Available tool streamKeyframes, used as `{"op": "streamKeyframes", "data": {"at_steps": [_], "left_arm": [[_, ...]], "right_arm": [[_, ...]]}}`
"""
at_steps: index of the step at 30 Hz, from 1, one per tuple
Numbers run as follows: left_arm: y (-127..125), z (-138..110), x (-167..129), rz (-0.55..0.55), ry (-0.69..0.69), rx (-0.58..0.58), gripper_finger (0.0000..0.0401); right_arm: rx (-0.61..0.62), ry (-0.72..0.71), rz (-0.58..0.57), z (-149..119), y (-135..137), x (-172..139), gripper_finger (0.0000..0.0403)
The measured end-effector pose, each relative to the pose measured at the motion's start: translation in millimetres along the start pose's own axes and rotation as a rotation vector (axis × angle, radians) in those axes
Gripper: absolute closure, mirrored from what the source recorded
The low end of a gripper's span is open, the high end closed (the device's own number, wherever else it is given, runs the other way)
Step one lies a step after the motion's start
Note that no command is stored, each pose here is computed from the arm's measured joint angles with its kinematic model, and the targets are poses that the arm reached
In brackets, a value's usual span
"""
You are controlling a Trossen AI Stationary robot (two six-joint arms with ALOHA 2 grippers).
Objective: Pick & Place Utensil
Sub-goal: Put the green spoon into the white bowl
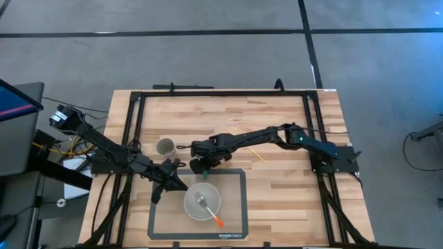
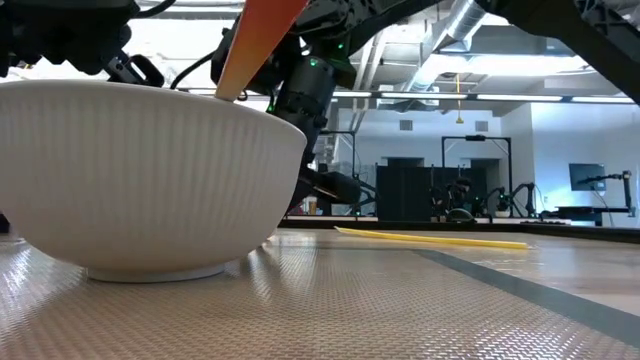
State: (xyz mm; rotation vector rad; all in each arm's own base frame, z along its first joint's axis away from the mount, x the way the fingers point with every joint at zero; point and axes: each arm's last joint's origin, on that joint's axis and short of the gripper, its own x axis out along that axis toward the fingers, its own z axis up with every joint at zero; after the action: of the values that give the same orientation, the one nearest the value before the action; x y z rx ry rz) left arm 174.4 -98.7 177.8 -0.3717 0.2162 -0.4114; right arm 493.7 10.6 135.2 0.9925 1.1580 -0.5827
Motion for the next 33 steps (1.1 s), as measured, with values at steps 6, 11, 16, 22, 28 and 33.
{"op": "streamKeyframes", "data": {"at_steps": [6, 11, 16, 22, 28, 33], "left_arm": [[1, 0, 0, 0.004, -0.002, 0.002, 0.0393], [1, 0, 0, 0.003, -0.002, 0.002, 0.0393], [1, 0, 0, 0.003, -0.002, 0.002, 0.0393], [1, 0, 0, 0.003, -0.002, 0.002, 0.0393], [1, 1, 0, 0.003, -0.002, 0.002, 0.0393], [1, 1, 0, 0.003, -0.002, 0.002, 0.0393]], "right_arm": [[-0.001, -0.095, -0.027, 4, 0, -8, 0.0347], [-0.038, -0.122, -0.088, 9, -7, -14, 0.0349], [-0.053, -0.075, -0.231, 7, -21, -14, 0.037], [-0.142, -0.188, -0.163, 10, -9, -30, 0.0395], [-0.172, -0.306, -0.001, 14, 11, -37, 0.0385], [-0.216, -0.306, -0.025, 16, 8, -37, 0.0352]]}}
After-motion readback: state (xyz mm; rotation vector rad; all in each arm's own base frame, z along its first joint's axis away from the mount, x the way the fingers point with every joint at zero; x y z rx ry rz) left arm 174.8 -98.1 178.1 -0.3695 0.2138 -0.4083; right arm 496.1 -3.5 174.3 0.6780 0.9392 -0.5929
